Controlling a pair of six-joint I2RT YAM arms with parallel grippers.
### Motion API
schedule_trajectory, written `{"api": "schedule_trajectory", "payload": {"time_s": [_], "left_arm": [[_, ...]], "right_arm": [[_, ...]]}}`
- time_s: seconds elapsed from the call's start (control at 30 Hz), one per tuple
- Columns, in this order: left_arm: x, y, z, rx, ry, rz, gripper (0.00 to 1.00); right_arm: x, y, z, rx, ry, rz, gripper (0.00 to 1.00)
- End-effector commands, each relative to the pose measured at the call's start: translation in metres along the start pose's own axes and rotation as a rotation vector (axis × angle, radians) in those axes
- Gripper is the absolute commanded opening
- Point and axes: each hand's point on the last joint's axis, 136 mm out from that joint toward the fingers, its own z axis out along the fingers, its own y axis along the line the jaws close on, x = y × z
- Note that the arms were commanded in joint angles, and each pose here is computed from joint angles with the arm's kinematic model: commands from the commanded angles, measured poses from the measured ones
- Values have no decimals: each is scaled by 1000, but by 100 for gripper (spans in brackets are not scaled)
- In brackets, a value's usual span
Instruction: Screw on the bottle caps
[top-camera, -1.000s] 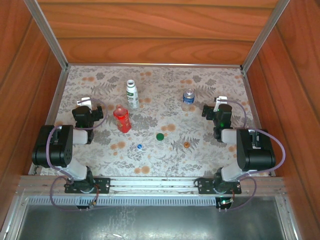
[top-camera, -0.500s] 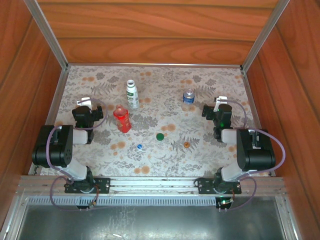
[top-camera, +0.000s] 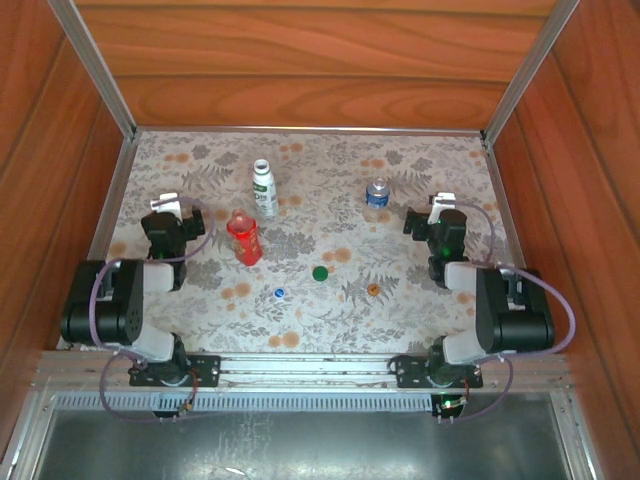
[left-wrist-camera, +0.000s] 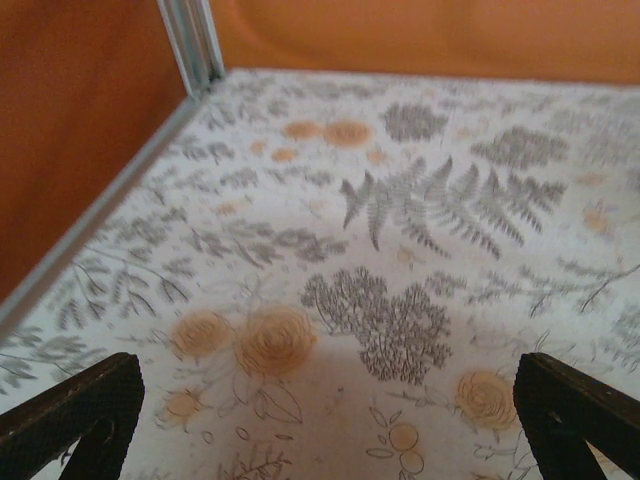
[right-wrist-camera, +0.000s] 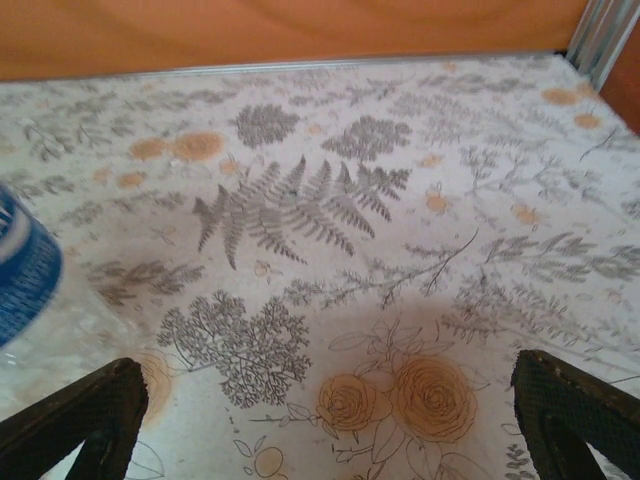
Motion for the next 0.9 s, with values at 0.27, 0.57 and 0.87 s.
{"api": "schedule_trajectory", "payload": {"time_s": [0.27, 0.57, 0.87], "left_arm": [[-106, -11, -94, 58, -324, -50, 100], [-141, -78, -178, 323, -456, 87, 100], [-92, -161, -197, 659, -360, 254, 100]], "right_arm": [[-56, 35, -64, -102, -89, -46, 100], [-92, 155, -97, -485, -108, -174, 100], [-105, 241, -129, -771, -145, -230, 100]]}}
